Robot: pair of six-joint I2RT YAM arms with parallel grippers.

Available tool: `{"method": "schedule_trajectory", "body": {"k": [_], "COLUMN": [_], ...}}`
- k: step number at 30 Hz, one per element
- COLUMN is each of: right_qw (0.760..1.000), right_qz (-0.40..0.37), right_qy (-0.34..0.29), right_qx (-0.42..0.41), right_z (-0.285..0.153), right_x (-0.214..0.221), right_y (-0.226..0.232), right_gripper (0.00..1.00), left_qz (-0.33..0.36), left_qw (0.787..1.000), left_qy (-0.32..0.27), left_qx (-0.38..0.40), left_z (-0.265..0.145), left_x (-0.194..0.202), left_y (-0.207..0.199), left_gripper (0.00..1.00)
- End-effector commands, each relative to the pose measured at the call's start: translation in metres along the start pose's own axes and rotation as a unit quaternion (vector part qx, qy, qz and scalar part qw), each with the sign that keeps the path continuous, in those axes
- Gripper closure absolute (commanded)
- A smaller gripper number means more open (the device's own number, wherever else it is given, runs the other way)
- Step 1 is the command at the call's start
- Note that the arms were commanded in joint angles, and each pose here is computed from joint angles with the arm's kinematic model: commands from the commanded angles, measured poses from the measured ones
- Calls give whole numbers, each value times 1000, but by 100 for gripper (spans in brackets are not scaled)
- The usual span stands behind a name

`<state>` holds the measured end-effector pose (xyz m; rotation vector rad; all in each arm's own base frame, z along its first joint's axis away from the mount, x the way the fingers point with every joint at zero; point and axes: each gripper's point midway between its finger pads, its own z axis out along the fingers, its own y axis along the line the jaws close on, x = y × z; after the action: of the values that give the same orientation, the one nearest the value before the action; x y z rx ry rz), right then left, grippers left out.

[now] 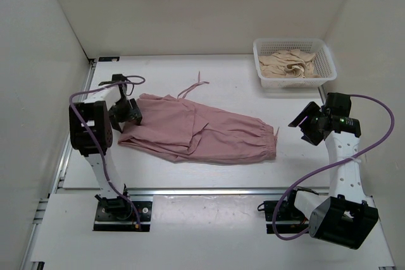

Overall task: Fold and stack the trousers
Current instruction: Fold the trousers

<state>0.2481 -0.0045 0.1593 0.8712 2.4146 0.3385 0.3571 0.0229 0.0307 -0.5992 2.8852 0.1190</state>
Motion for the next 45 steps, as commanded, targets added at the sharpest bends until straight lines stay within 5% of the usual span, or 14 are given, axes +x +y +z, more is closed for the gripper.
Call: {"method": "schedule_trajectory", "body": {"k": [1,6,8,10,11,15,19,24,30,39,45], "right_qw": [1000,1000,1000,1000,1000,1000,1000,999,999,998,998], "right_qz": [-12,-12,-13,-13,-13,-13,-13,-14,-16,-14,-15], "right_qy": [-7,-7,-10,-11,-11,-14,-14,-18,-25,-26,-27], "right_qx": [-17,-17,-20,-20,-20,-22,-22,-24,-33,-51,-57], "right_z": [-5,-5,-7,-7,-7,-9,-11,-13,-17,-24,-26], "right_x": [-1,-1,-1,-1,-1,-2,0,0,0,3,6], "right_y": [7,7,7,7,7,8,8,8,11,16,17], "right_gripper": [28,28,28,28,28,28,28,28,28,28,28], "left_qz": [-13,-19,-24,-21,-21,-21,-40,-54,-17,15,29], "left_qw": [1000,999,998,998,997,996,996,983,968,953,953], "left_qy": [-15,19,26,29,31,34,-17,-164,-234,-273,-272], "left_qx": [3,38,50,60,66,78,79,58,89,127,132], "left_z": [5,21,23,23,22,21,-8,-128,-231,-282,-281], "left_x": [-9,-7,-7,-8,-7,-6,-27,-68,-60,-4,37], "left_y": [3,1,-1,0,-2,-6,-5,6,-17,-81,-117], "left_gripper": [13,13,21,34,53,89,89,89,89,89,89]}}
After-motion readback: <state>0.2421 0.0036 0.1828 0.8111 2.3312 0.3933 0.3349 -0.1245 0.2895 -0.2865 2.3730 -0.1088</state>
